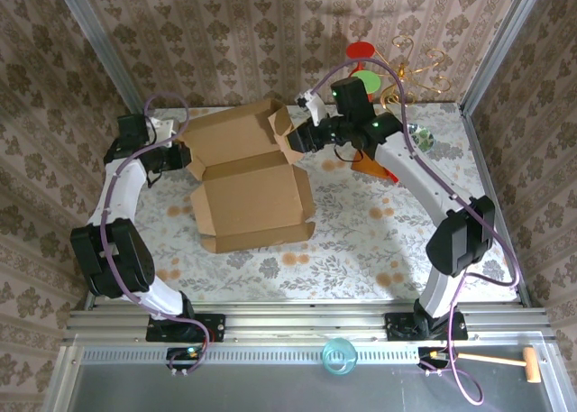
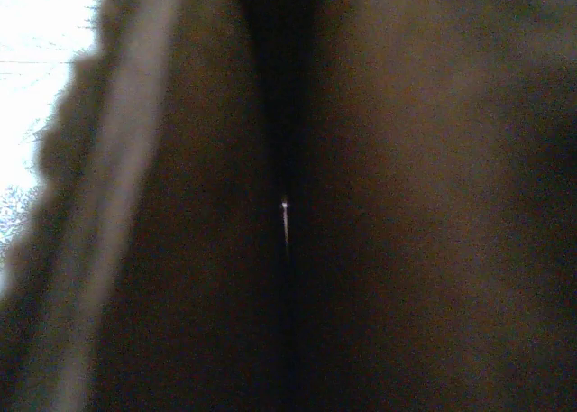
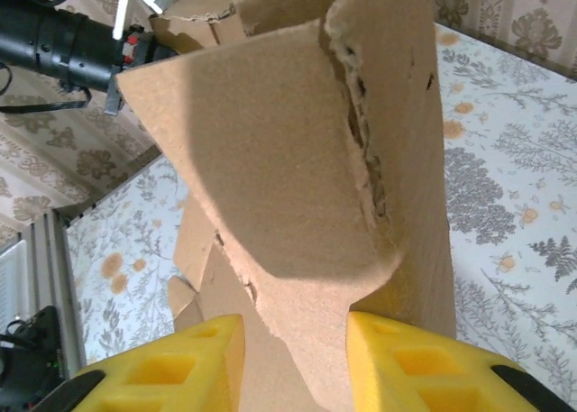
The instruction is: Fold the paper box
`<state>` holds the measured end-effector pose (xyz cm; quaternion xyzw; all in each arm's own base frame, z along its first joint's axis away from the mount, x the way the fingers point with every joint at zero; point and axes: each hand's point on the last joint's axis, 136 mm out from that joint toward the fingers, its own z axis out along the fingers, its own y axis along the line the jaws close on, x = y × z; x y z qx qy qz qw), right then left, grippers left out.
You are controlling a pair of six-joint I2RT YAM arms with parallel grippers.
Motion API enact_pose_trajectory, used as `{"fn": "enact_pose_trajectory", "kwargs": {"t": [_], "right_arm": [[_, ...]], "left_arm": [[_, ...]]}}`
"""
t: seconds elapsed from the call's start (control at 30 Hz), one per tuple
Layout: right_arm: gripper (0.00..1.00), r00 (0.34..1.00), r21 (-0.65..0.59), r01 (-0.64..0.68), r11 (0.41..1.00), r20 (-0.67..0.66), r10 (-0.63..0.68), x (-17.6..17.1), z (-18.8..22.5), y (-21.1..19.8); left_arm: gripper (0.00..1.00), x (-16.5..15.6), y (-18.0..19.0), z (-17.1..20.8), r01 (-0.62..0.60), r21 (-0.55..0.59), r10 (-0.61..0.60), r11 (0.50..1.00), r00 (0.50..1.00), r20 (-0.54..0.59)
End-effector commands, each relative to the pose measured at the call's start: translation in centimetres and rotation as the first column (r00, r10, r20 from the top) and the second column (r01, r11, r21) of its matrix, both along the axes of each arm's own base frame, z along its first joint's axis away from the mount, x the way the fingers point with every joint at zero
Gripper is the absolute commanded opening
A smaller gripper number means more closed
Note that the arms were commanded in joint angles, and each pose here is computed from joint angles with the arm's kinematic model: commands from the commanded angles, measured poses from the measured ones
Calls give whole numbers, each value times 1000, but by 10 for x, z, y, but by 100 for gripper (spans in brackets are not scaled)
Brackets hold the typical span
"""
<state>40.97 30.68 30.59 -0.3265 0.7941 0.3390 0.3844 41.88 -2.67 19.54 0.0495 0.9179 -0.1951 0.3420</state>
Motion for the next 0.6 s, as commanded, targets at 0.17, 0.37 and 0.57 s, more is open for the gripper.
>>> {"fn": "enact_pose_trajectory", "kwargs": {"t": [0.17,0.37,0.57], "right_arm": [[41,997,-46,22,999,75,-18,20,3,10],[44,980,-142,132,981,170,-107,36,-6,8],[48,945,-154,218,964,279,-169,53,0,3]], "left_arm": [[0,0,-7,11,38,-5,-38,999,999,22],[0,-2,-7,11,38,-3,-38,999,999,20],[0,-4,-7,12,37,-3,-37,999,999,23]]}}
